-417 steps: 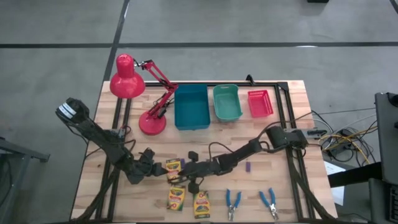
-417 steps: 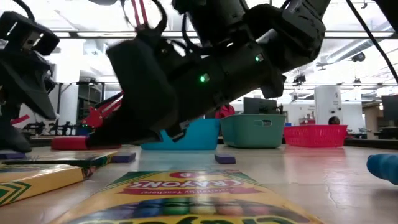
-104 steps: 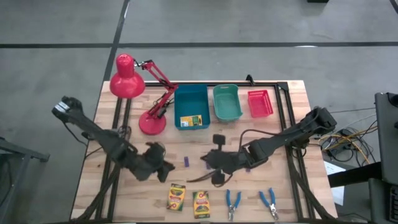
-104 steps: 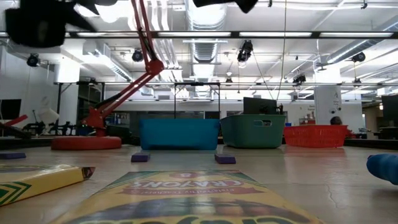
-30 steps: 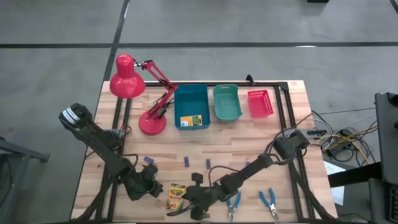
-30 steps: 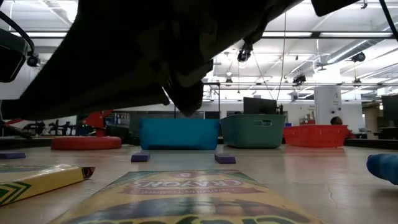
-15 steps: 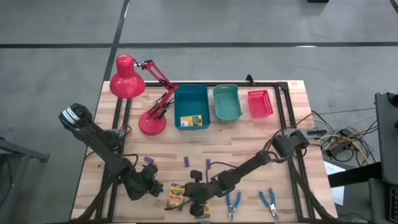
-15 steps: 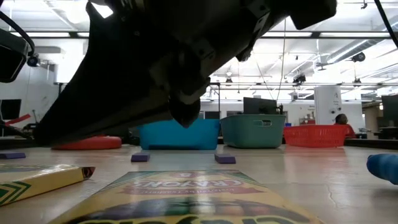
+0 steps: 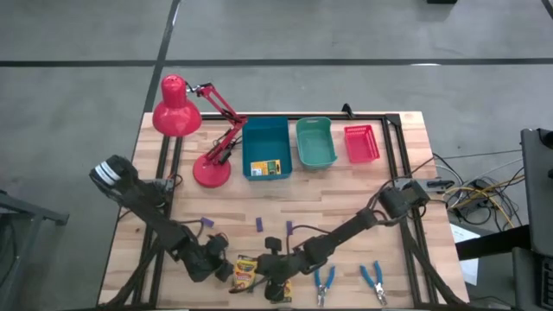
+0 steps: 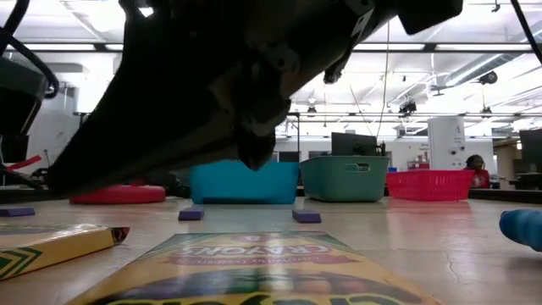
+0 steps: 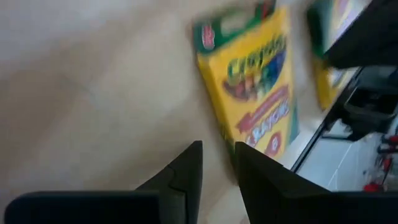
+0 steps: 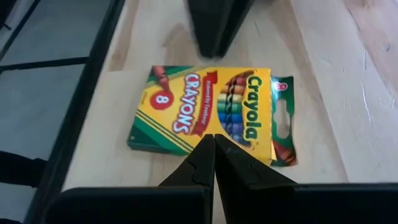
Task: Pick & Place School Supplies
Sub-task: Put the crayon box into the blue bin
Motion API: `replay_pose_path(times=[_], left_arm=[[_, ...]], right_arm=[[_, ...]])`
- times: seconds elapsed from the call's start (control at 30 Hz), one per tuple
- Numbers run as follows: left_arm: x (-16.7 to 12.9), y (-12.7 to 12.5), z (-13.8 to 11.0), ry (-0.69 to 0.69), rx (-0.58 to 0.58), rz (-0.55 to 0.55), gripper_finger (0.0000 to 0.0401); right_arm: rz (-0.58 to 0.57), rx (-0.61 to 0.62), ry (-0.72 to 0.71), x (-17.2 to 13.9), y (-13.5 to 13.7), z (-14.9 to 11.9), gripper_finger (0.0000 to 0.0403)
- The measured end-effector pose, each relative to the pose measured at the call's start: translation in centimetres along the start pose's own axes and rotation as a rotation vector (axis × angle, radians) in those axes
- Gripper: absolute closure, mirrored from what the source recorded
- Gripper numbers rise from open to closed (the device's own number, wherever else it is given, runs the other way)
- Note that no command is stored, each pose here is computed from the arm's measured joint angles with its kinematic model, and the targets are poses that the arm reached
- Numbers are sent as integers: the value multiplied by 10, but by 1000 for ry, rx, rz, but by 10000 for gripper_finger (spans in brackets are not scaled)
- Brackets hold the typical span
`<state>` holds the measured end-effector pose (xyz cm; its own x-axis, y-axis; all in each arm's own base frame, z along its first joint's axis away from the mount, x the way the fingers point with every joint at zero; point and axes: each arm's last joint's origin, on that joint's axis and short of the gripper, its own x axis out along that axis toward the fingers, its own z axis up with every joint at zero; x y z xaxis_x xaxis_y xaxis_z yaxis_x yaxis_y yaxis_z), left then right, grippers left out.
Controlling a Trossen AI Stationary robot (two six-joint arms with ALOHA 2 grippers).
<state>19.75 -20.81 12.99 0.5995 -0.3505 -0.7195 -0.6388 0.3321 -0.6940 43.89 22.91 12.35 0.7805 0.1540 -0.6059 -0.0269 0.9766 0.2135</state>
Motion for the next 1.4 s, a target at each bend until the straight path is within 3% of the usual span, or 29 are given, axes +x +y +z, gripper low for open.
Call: replay_pose_path(times=[0.37, 0.73, 1.0, 1.4], left_arm=[[21, -18, -7, -12, -7, -34, 302], [26, -21, 19, -121, -71, -42, 302], [29, -25, 25, -126, -49, -57, 302], [29, -32, 22, -94, -63, -77, 302]], right_arm=[[-1, -11, 9, -8, 2, 6, 394], [3, -30, 67, -15, 9, 0, 394], [11, -31, 73, -17, 15, -4, 394], [-90, 36, 210, -19, 7, -17, 394]])
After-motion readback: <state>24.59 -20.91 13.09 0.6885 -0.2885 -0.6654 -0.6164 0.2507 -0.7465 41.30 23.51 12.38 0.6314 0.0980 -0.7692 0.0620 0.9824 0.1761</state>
